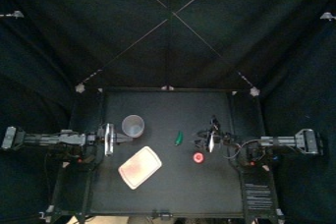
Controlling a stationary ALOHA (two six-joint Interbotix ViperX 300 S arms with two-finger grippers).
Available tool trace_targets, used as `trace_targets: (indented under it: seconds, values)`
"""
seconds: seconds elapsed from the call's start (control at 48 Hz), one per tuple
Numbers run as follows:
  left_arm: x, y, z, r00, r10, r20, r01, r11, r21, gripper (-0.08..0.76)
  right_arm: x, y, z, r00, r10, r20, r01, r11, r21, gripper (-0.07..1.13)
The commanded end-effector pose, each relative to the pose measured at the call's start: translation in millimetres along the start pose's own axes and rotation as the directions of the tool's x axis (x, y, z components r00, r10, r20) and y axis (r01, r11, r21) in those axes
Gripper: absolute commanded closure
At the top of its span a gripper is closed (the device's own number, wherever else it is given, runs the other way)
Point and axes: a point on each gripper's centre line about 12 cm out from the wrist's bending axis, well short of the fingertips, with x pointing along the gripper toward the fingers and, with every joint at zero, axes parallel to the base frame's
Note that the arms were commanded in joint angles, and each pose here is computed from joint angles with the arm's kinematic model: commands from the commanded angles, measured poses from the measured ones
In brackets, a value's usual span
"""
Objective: Pick the green pepper then place it in the grey bowl
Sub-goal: Pick the green pepper
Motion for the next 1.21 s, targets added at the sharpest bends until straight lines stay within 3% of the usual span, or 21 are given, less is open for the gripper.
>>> trace_targets:
  seconds: [0.021, 0.25, 0.354, 0.479, 0.583, 0.833, 1.208]
  values:
    - [1.7, 1.7, 5.5, 1.000, 0.009, 0.016, -0.009, 1.000, 0.002, 0.548, 10.4, -1.1, 5.0, 1.000, -0.022, 0.001, 0.022, 0.997, 0.068, 0.01]
    - [1.7, 5.3, 5.7, 0.999, 0.028, 0.016, -0.028, 1.000, -0.001, 0.548, 43.1, -22.8, -4.4, 0.989, -0.133, -0.072, 0.148, 0.950, 0.274, 0.03]
    - [1.7, 6.2, 5.7, 0.999, 0.033, 0.017, -0.033, 0.999, -0.001, 0.548, 62.4, -31.8, -6.7, 0.975, -0.187, -0.122, 0.221, 0.885, 0.410, 0.03]
    - [1.7, 6.2, 5.5, 0.999, 0.033, 0.015, -0.033, 0.999, -0.003, 0.548, 81.4, -43.1, -11.0, 0.945, -0.243, -0.218, 0.321, 0.816, 0.482, 0.03]
    - [1.7, 6.2, 5.5, 0.999, 0.033, 0.015, -0.033, 0.999, -0.004, 0.548, 99.0, -49.5, -18.0, 0.903, -0.279, -0.327, 0.412, 0.778, 0.475, 0.03]
    - [1.7, 6.2, 5.5, 0.999, 0.033, 0.015, -0.033, 0.999, -0.004, 0.548, 127.7, -60.7, -23.7, 0.809, -0.337, -0.482, 0.535, 0.763, 0.363, 0.03]
    - [1.9, 6.1, 7.3, 0.999, 0.032, 0.023, -0.032, 0.999, 0.000, 0.548, 153.8, -72.9, -33.0, 0.771, -0.363, -0.524, 0.585, 0.729, 0.356, 0.06]
